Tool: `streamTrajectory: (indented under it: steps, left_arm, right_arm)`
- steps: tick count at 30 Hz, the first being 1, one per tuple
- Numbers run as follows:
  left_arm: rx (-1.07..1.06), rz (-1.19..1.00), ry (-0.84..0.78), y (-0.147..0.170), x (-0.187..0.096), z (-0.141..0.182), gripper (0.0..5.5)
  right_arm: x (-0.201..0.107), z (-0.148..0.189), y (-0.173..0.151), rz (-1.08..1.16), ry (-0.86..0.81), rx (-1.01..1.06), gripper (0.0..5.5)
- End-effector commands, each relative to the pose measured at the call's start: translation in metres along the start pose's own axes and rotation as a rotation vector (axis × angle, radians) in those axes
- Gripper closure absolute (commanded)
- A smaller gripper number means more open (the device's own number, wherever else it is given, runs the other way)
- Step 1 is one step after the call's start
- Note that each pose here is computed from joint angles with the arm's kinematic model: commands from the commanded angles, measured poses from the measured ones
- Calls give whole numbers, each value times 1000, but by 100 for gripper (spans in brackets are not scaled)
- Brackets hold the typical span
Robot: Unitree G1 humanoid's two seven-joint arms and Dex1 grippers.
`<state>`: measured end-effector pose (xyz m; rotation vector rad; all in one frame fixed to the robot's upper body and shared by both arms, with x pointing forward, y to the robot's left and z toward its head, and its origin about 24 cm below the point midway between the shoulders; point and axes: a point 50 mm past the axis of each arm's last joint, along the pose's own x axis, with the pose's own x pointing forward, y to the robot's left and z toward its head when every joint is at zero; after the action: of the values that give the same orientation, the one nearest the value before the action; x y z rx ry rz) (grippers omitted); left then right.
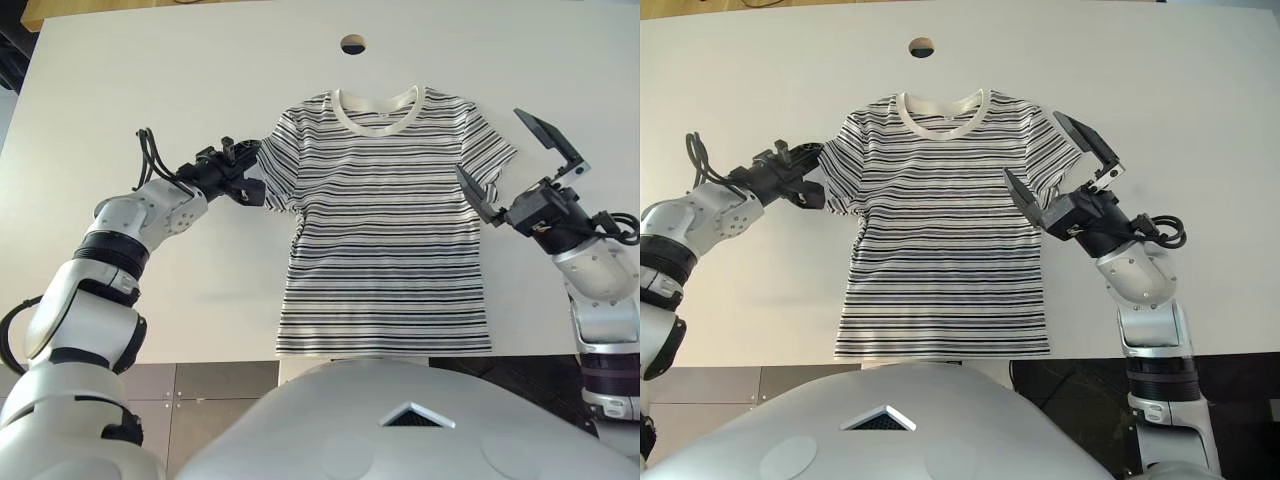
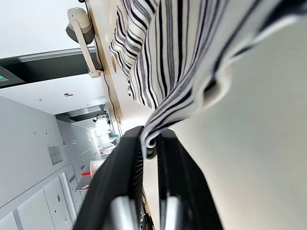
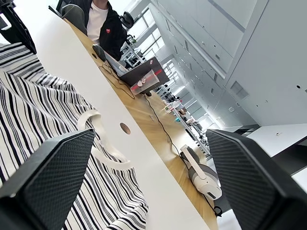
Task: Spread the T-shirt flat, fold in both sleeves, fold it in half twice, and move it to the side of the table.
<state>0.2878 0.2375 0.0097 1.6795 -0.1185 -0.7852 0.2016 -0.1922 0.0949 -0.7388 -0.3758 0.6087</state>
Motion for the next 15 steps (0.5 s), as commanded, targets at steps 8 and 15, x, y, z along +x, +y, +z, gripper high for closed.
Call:
streamTrajectory:
  steps: [8,15]
  left_arm:
    - [-97,116,-61,-7,4,24,539]
    - [-173,342,-151,25,17,46,539]
  right_arm:
    - [2,1,-7,-47,-29,96,127]
    - [-1,-2,-4,-40,-17,113,127]
